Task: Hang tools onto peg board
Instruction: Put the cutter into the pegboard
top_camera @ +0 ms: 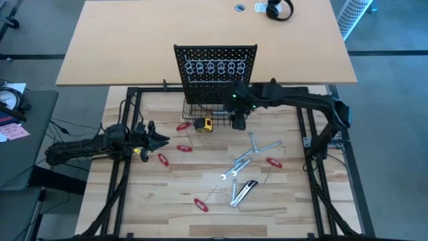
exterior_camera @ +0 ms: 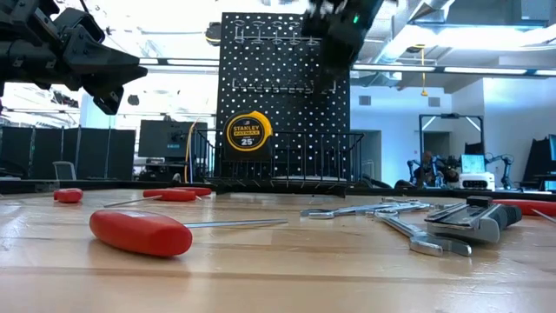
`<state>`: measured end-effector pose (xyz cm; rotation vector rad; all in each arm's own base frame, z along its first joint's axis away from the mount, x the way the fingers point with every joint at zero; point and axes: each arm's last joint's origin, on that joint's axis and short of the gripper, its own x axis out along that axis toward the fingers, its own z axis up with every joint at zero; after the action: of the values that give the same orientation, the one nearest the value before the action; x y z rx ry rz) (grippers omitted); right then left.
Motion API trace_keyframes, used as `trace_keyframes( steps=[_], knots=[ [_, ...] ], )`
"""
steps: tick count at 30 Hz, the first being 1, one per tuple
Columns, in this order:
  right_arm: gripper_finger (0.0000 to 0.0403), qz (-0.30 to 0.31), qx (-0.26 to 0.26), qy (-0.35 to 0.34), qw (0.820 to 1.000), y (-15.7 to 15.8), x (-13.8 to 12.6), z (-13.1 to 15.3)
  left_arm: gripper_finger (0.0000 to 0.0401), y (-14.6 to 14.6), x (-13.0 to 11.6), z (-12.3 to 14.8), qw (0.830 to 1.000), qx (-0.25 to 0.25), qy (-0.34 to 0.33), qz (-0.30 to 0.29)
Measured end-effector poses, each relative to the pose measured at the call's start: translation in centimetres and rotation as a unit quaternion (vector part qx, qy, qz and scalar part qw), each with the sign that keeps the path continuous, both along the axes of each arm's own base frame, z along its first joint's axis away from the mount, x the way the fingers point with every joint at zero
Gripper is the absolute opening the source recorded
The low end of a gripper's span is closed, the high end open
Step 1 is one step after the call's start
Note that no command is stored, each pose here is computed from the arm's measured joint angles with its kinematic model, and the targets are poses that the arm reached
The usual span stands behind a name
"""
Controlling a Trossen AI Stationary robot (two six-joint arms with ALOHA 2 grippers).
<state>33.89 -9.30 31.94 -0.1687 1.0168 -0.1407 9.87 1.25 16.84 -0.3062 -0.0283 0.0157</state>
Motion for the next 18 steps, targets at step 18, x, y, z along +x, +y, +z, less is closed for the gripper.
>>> trace_keyframes(
  steps=[18],
  knots=[
    [0.0232,0.053,0.062,0.013,0.997,15.0,-7.8,-3.1,0.0076,0.0,0.0,0.0,1.000,-0.005,0.000,0.000]
  ],
)
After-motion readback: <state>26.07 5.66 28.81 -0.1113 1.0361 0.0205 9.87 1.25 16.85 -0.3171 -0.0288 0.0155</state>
